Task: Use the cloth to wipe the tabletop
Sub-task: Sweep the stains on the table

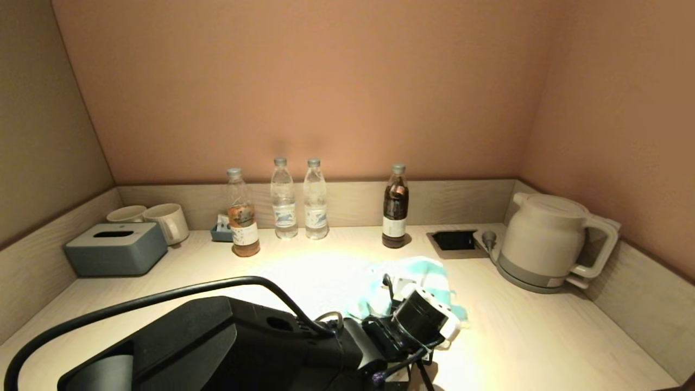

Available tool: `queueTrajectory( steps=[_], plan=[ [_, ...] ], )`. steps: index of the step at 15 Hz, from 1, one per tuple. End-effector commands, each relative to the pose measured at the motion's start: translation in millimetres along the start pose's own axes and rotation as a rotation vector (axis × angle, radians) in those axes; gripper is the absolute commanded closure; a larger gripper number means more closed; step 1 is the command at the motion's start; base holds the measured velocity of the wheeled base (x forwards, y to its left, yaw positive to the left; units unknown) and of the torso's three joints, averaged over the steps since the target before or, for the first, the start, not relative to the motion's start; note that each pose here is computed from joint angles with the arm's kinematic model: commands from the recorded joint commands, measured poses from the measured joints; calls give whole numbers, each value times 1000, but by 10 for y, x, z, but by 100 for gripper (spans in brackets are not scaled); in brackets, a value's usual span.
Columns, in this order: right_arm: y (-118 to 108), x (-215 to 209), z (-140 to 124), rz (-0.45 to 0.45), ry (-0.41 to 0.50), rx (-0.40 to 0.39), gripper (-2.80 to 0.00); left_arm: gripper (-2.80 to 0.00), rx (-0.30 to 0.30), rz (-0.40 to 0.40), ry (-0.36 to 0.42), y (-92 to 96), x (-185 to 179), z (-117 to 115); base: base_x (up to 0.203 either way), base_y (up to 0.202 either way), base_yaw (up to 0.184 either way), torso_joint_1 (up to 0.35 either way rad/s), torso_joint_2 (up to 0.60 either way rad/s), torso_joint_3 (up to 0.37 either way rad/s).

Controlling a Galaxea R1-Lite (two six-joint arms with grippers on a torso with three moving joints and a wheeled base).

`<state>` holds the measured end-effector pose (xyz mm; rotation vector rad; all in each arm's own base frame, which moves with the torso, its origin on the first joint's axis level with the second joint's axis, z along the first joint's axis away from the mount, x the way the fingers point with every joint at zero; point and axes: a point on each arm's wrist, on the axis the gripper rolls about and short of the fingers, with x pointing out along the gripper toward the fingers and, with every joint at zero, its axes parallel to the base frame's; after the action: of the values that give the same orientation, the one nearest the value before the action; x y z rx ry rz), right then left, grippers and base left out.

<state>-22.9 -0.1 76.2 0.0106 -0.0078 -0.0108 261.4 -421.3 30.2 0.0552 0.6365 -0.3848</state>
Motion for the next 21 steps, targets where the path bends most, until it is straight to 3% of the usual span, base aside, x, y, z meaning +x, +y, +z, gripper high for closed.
queueTrajectory(
  steps=[1,6,9,17,21],
  plan=[
    [0,1,1,0,0,0,0,0,-30,83,19,311,219,27,0,0,0,0,0,0],
    [0,1,1,0,0,0,0,0,-104,231,17,975,352,247,0,0,0,0,0,0],
    [0,1,1,0,0,0,0,0,-114,246,18,1062,330,277,0,0,0,0,0,0],
    [0,1,1,-1,0,0,0,0,-213,411,50,1866,-82,386,0,0,0,0,0,0],
    [0,1,1,-1,0,0,0,0,-249,457,57,2111,-255,401,0,0,0,0,0,0]
  ],
)
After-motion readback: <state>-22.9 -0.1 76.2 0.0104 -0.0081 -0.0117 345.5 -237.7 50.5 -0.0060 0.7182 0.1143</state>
